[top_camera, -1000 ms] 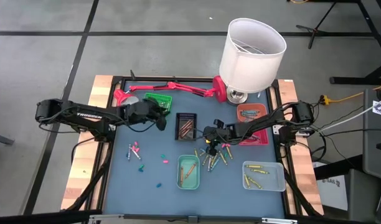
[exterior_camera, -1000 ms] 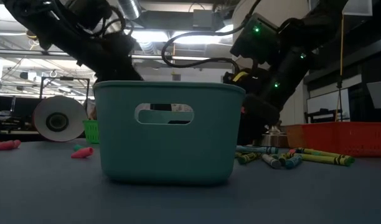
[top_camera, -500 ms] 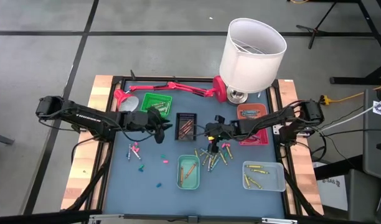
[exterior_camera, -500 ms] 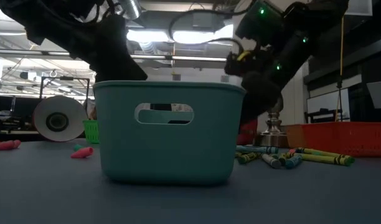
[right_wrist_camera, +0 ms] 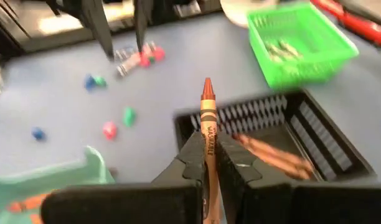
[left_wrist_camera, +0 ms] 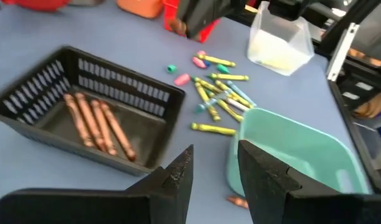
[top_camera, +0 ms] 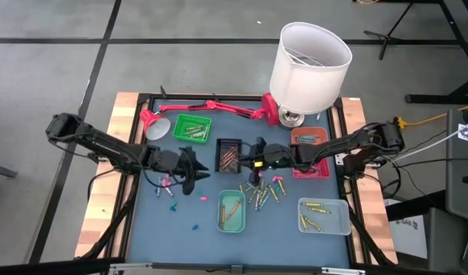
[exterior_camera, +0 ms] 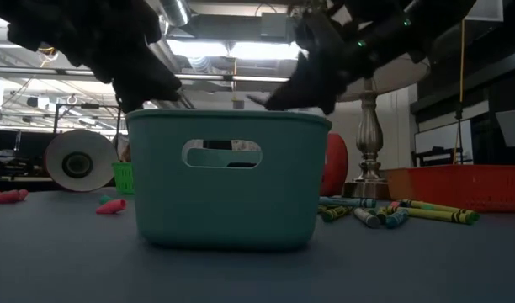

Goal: Sort crayons
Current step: Put the brown crayon into the black bin

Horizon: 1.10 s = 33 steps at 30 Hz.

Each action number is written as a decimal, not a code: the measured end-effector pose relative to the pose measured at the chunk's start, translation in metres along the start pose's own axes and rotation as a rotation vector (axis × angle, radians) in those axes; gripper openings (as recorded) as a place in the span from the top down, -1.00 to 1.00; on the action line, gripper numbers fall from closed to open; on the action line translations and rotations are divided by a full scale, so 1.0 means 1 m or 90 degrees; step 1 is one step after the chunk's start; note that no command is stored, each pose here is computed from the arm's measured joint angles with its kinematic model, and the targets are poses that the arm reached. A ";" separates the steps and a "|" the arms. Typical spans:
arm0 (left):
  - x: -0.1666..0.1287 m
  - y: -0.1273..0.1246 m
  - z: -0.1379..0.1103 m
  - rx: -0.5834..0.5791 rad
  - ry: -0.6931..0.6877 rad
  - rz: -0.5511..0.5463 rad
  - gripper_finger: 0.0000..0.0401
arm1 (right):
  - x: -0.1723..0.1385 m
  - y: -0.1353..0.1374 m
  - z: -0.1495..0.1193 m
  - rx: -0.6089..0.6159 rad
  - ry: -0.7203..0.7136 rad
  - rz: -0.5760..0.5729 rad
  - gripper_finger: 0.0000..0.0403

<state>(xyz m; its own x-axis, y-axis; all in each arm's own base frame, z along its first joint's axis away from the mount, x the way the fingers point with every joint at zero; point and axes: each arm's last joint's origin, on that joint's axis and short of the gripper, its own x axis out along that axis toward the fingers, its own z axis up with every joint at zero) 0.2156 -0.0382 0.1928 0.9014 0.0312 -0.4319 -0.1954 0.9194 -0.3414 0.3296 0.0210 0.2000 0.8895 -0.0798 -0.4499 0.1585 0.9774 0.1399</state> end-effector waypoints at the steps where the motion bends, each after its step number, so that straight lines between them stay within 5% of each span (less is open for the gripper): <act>1: 0.000 -0.002 -0.001 -0.010 0.002 -0.005 0.45 | 0.001 0.001 0.002 0.003 -0.019 0.006 0.90; 10: -0.004 -0.014 -0.010 -0.127 0.043 -0.048 0.45 | 0.016 0.003 0.003 0.013 -0.095 0.024 0.90; 18: -0.006 -0.018 -0.019 -0.296 0.200 -0.141 0.45 | 0.031 0.004 -0.005 -0.019 -0.128 0.028 0.89; 33: -0.024 -0.002 -0.038 -0.493 0.335 0.047 0.45 | 0.036 0.001 -0.009 -0.036 -0.120 0.020 0.89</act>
<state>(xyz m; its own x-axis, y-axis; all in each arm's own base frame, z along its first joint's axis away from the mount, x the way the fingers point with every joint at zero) 0.1798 -0.0559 0.1722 0.6228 -0.2767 -0.7318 -0.6182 0.3993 -0.6770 0.3578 0.0205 0.1760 0.9590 -0.0788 -0.2722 0.1093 0.9891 0.0986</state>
